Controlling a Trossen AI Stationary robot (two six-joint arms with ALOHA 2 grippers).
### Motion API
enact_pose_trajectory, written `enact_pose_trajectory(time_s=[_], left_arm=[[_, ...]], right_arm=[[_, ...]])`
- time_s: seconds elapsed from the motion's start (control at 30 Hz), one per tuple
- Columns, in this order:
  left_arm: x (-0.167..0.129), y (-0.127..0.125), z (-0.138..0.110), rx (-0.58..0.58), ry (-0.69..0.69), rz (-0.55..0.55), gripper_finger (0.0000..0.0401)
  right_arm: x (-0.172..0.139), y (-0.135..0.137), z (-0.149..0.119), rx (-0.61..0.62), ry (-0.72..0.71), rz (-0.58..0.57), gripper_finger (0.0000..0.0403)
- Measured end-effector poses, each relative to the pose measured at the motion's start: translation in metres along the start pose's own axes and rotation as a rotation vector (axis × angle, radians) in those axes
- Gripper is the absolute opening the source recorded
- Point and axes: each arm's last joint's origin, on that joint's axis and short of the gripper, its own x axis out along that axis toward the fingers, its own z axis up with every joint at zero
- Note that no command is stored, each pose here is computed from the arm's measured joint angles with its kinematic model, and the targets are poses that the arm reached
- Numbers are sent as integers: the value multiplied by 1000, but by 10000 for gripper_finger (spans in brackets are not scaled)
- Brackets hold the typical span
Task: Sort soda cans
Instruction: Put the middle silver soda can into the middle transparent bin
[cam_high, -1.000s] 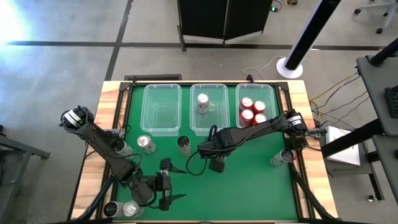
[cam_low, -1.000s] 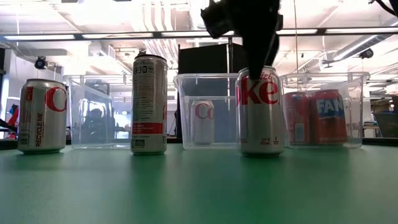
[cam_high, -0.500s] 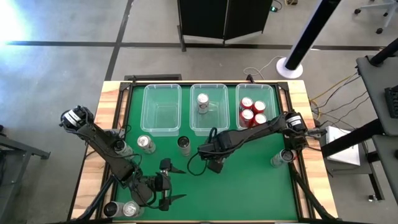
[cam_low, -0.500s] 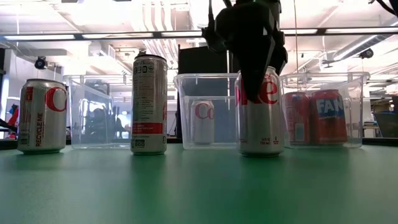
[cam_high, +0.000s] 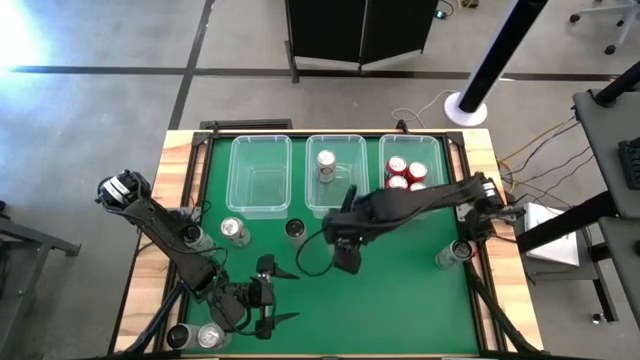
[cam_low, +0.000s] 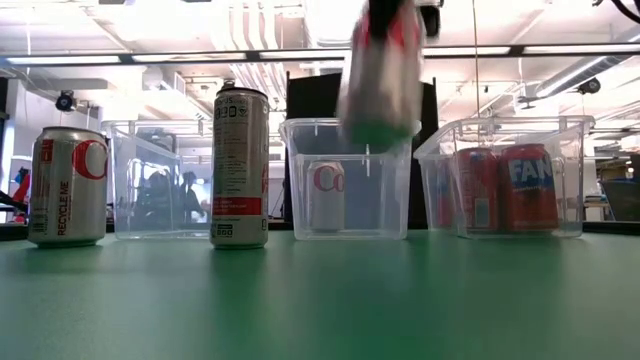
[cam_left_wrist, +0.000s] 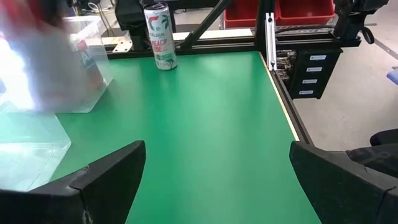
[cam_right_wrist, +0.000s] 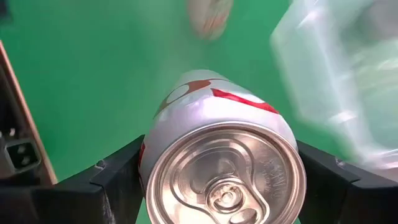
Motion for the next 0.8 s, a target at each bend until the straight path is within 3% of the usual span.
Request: enact_pose_trajectory(time_s=[0.2, 0.33, 0.57, 0.8], left_arm=[[0, 0, 0, -5, -4, -1, 382], [0, 0, 0, -5, -4, 0, 382], [0, 0, 0, -12, -4, 1, 382], [0, 0, -1, -3, 5, 5, 382]], right_arm=[[-50, -39, 25, -45, -174, -132, 304], [-54, -85, 43, -38, -185, -219, 303], [-18, -155, 55, -151, -37, -316, 304], [38, -184, 50, -186, 65, -182, 304]])
